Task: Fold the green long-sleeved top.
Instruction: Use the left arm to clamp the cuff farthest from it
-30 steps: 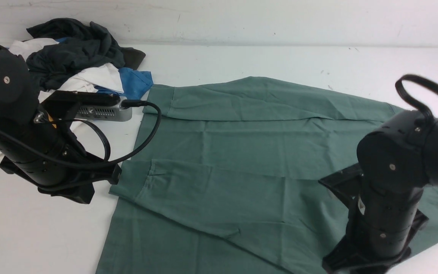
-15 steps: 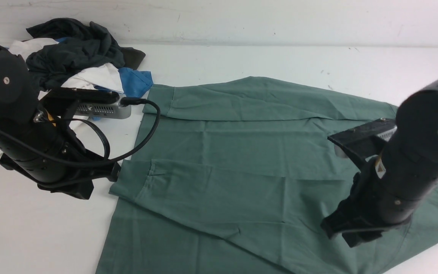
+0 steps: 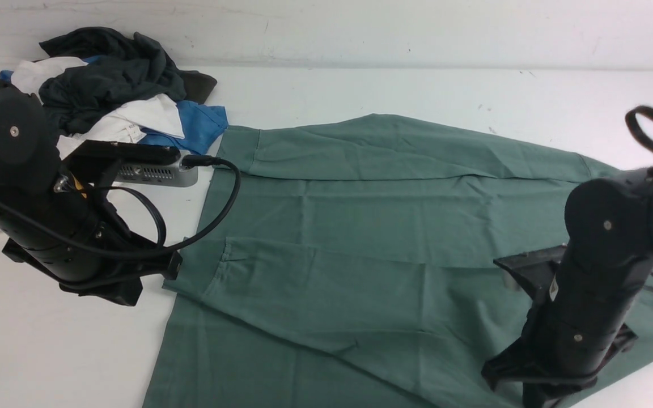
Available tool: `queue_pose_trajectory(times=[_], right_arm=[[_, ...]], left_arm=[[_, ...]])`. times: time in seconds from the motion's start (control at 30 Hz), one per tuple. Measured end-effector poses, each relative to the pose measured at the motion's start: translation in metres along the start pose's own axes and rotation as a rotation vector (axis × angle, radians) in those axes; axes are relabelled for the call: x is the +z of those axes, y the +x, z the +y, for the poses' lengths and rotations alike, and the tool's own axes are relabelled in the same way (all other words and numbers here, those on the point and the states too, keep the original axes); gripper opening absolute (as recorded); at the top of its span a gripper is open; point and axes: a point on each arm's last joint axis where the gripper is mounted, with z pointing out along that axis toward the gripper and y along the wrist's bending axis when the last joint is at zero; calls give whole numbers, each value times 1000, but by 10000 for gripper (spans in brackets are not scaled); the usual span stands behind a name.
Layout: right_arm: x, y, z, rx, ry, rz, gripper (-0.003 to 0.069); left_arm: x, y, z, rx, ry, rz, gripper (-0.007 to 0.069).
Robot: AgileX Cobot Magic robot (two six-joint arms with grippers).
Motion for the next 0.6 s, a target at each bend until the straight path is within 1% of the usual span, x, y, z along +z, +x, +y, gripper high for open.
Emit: queue_pose_trajectory(times=[0.17,0.33,0.43,0.53,0.57,0.6], right_arm=[[9,7,-2,-5,0,20,-14],[7,14,-4,-23,25,66,-14],[-14,20,-2,-30,17,-7,-14],[-35,29,0,-34,2,-88,-14],[-51,37,2,-41,-4,-147,-14],[-53,38,2,-42,-4,-153,-14]], left_arm=[[0,0,0,-1,1,-1,-4],[-1,-4,0,-22,-1,-32,-4],[-15,-24,2,-77,-1,-101,-4],[-26,-44,7,-116,4,-133,-4],[-31,-61,11,-141,9,-143,-4],[-31,-63,12,-147,12,-143,-4]])
